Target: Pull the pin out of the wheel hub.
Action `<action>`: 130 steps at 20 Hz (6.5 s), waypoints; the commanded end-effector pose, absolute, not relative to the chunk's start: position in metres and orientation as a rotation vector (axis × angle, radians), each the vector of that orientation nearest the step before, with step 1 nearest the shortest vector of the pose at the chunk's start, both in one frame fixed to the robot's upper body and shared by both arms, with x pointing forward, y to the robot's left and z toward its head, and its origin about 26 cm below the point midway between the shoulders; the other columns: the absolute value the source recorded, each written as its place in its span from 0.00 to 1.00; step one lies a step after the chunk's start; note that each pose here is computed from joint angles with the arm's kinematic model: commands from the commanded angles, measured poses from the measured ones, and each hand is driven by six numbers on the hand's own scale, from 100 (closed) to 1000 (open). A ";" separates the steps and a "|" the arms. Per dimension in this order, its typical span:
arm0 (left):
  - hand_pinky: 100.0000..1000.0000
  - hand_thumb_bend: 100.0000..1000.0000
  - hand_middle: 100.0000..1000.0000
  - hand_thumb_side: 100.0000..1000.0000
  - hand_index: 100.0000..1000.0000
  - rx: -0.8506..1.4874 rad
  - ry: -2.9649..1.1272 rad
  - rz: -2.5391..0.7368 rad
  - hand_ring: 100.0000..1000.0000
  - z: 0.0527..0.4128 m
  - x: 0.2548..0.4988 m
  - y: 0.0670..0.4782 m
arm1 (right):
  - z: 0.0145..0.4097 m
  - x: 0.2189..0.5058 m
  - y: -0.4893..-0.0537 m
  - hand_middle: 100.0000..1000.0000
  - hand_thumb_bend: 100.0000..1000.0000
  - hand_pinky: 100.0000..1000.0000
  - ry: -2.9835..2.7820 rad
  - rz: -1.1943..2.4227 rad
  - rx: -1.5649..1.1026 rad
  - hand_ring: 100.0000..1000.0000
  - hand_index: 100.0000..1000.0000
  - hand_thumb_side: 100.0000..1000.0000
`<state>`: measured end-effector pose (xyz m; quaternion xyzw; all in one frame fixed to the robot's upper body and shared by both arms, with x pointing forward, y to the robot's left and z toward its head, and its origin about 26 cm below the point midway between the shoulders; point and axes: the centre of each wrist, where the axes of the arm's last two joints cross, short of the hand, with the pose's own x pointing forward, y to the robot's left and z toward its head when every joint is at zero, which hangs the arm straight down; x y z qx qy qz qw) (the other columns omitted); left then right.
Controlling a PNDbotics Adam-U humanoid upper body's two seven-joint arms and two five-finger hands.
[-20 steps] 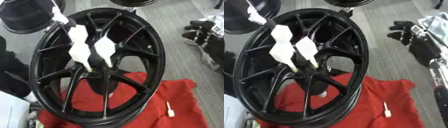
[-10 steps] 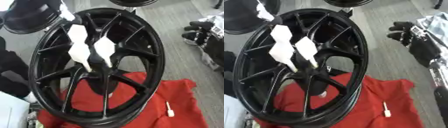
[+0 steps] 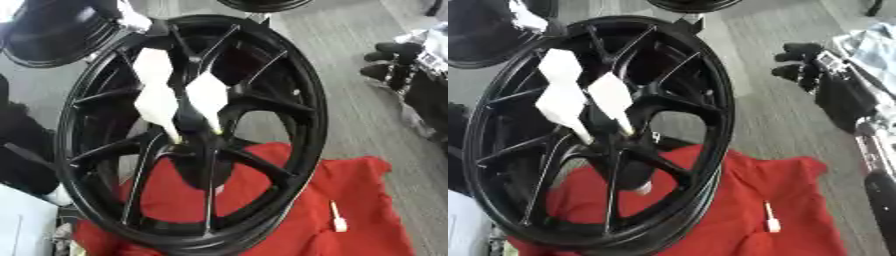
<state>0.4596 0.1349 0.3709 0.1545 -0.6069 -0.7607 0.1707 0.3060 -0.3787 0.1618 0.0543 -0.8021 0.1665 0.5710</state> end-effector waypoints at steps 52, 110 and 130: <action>0.87 0.30 0.73 0.47 0.82 0.388 -1.445 -2.540 0.82 0.345 0.439 0.168 | 0.170 0.306 -0.383 0.74 0.00 0.95 -1.874 0.442 0.078 0.75 0.81 0.70; 0.68 0.09 0.40 0.00 0.45 0.359 -1.478 -2.485 0.56 0.342 0.443 0.165 | 0.170 0.307 -0.384 0.75 0.00 0.95 -1.866 0.447 0.086 0.75 0.82 0.71; 0.68 0.14 0.37 0.00 0.41 0.516 -1.762 -2.136 0.54 0.413 0.395 0.250 | 0.169 0.305 -0.388 0.75 0.00 0.95 -1.867 0.432 0.069 0.75 0.82 0.70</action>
